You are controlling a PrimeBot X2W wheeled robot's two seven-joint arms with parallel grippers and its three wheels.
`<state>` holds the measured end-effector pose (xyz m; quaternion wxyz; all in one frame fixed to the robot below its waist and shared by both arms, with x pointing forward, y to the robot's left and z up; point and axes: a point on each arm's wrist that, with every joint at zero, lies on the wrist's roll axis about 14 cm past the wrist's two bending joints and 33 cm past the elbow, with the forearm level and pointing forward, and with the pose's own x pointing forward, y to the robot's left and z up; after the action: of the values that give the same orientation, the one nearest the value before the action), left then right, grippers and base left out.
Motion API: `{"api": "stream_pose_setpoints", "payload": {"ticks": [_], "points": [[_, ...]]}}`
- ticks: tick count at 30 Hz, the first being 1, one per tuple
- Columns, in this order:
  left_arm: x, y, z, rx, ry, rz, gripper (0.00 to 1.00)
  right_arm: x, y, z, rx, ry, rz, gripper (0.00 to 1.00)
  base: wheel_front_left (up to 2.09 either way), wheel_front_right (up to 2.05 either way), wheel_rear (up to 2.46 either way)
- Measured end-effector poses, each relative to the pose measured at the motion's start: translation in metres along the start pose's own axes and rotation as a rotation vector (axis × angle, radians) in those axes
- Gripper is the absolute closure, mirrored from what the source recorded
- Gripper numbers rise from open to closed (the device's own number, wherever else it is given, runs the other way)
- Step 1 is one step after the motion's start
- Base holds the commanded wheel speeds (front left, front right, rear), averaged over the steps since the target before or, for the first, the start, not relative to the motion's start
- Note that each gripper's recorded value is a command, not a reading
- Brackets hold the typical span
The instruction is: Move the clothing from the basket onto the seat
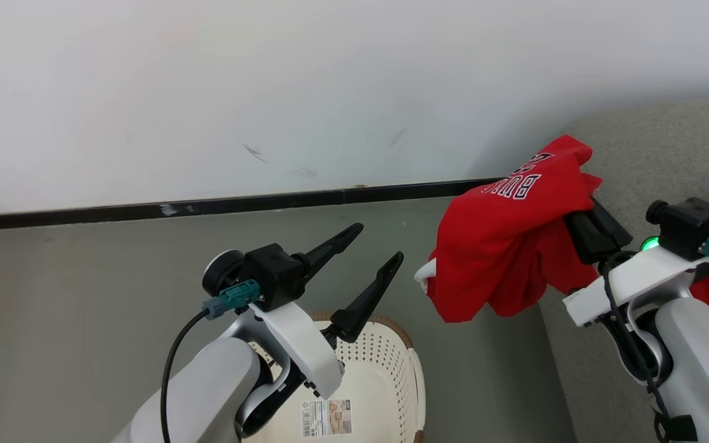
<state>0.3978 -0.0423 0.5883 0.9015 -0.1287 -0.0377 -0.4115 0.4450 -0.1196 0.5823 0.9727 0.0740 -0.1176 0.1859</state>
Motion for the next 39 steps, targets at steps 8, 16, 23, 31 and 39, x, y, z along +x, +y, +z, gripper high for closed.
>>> {"api": "stream_pose_setpoints", "payload": {"ticks": [8,16,23,31,39], "points": [[0.007,-0.016,-0.009,-0.015,0.019,-0.056,0.00,-0.022,-0.038,0.014,-0.033,-0.030,-0.121,1.00,0.00,0.00,0.00],[0.014,-0.034,-0.017,-0.022,0.037,-0.124,0.00,-0.050,-0.069,0.027,-0.071,-0.052,-0.229,1.00,0.00,0.00,0.00],[0.020,-0.051,-0.022,-0.028,0.043,-0.190,0.00,-0.073,-0.086,0.037,-0.097,-0.068,-0.299,1.00,0.00,0.00,0.00],[0.028,-0.072,-0.030,-0.037,0.061,-0.263,0.00,-0.098,-0.101,0.050,-0.125,-0.090,-0.373,1.00,0.00,0.00,0.00],[0.035,-0.091,-0.037,-0.048,0.075,-0.330,0.00,-0.126,-0.112,0.059,-0.145,-0.100,-0.447,1.00,0.00,0.00,0.00]]}}
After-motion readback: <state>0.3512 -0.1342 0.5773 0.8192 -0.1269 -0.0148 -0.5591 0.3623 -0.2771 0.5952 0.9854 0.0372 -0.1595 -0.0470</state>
